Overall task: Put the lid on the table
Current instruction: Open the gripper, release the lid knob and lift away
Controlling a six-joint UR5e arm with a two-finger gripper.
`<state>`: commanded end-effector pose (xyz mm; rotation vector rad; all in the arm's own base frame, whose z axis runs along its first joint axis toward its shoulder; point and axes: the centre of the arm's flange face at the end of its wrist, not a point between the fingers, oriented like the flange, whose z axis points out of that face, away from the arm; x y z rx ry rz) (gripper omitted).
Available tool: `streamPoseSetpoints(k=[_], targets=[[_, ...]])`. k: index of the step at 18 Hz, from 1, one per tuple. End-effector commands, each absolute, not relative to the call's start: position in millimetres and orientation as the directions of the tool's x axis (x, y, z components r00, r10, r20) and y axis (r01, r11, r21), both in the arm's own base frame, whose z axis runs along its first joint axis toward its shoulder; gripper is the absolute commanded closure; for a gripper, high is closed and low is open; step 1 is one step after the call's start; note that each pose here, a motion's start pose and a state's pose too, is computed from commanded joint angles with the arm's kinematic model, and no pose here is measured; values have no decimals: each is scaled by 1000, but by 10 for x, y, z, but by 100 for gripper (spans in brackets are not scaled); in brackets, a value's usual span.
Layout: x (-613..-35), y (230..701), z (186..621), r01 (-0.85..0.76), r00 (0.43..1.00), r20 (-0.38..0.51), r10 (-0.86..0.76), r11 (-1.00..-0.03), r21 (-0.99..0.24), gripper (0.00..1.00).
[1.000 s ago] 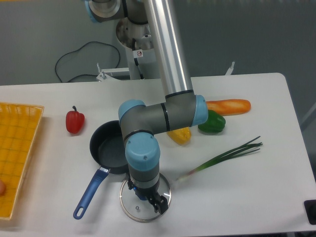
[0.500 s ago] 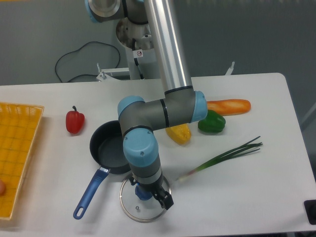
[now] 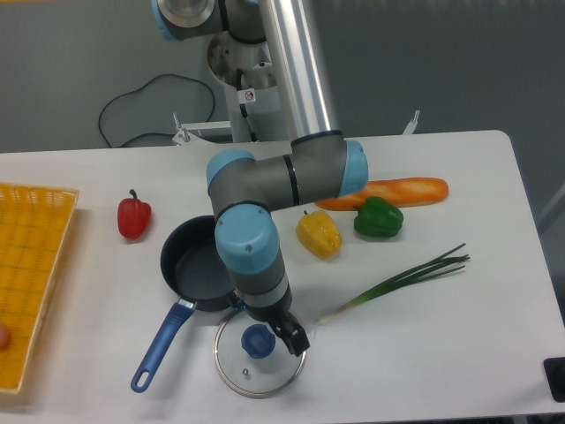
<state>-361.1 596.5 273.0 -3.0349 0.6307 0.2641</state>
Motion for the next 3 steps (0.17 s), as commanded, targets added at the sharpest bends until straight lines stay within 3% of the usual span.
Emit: streamPoseSetpoints(k=[3], targets=[[-3620, 5920, 2675, -393, 905, -167, -391, -919, 23, 0]])
